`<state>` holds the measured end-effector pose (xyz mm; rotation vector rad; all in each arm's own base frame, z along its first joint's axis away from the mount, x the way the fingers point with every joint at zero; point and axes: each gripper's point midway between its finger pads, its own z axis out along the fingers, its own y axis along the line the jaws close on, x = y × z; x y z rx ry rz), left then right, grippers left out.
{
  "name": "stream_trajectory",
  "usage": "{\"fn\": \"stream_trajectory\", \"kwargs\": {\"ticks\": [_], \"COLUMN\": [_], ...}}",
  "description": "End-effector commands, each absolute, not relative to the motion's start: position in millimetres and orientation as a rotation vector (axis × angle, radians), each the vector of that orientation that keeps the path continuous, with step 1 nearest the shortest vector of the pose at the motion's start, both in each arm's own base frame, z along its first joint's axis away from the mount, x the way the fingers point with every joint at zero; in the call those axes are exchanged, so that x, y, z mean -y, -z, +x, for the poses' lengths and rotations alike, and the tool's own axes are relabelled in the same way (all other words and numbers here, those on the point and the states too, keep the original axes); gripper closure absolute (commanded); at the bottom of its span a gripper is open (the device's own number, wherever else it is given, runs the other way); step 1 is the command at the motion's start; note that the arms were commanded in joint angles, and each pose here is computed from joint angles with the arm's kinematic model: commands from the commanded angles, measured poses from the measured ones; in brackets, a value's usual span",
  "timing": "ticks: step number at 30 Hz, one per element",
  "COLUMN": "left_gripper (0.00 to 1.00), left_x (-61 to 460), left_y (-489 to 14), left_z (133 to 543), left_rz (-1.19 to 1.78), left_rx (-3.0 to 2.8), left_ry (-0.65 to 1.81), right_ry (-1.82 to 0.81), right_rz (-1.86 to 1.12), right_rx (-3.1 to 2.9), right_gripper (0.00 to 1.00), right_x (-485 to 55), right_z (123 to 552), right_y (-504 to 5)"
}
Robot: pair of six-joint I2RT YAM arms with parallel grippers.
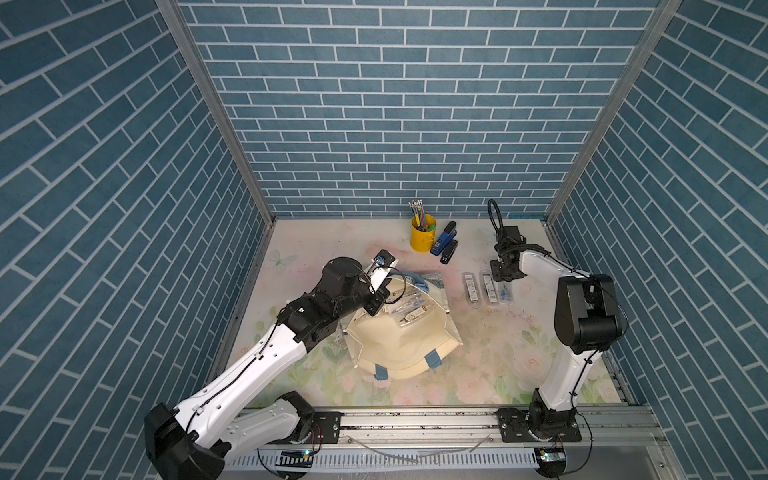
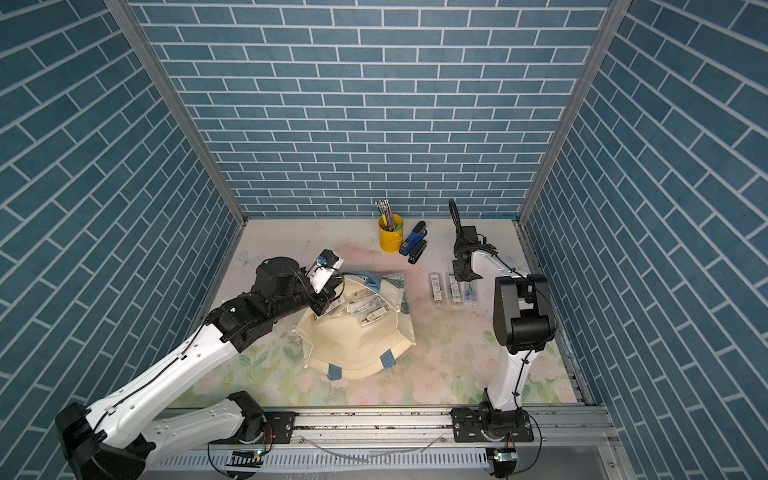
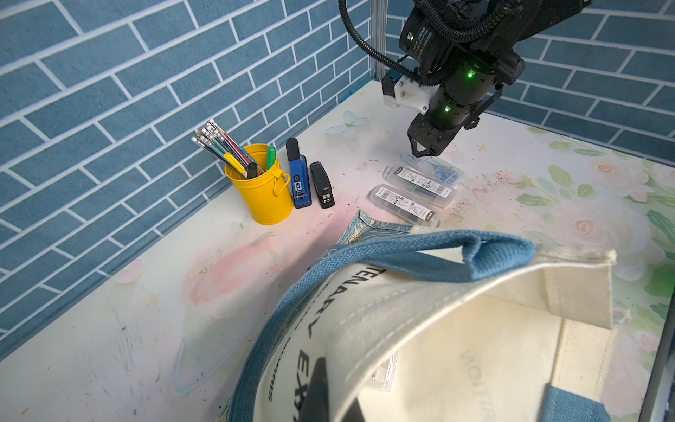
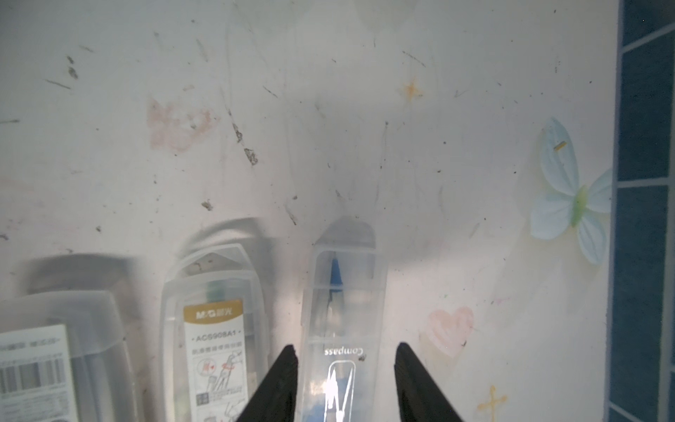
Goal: Take out the compass set from the canvas bag
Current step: Place the compass set at the center of the board.
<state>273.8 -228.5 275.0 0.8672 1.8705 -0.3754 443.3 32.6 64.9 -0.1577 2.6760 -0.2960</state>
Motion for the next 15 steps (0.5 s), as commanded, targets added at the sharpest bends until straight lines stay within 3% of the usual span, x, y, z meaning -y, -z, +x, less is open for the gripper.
{"fn": "stream_trajectory", "kwargs": {"ticks": [1,15], "left_gripper": [1.00,1.00], "left_x": [229.1,230.2], "left_y": [-293.1,-292.1], "left_z": [273.0,273.7], "left_rz": [0.838,0.840], "left_rx": [-1.808,-1.810], "left_ry": [0.396,0.400], "right_ry": [0.290,0.300], "right_rz": [-0.120,-0.153], "right_rx": [-2.700,-2.757], "right_gripper": [0.53,0.51], "right_x": [-28.9,-25.8], "right_z": [430.3,406.4], "right_y": [-61.4,-41.9]}}
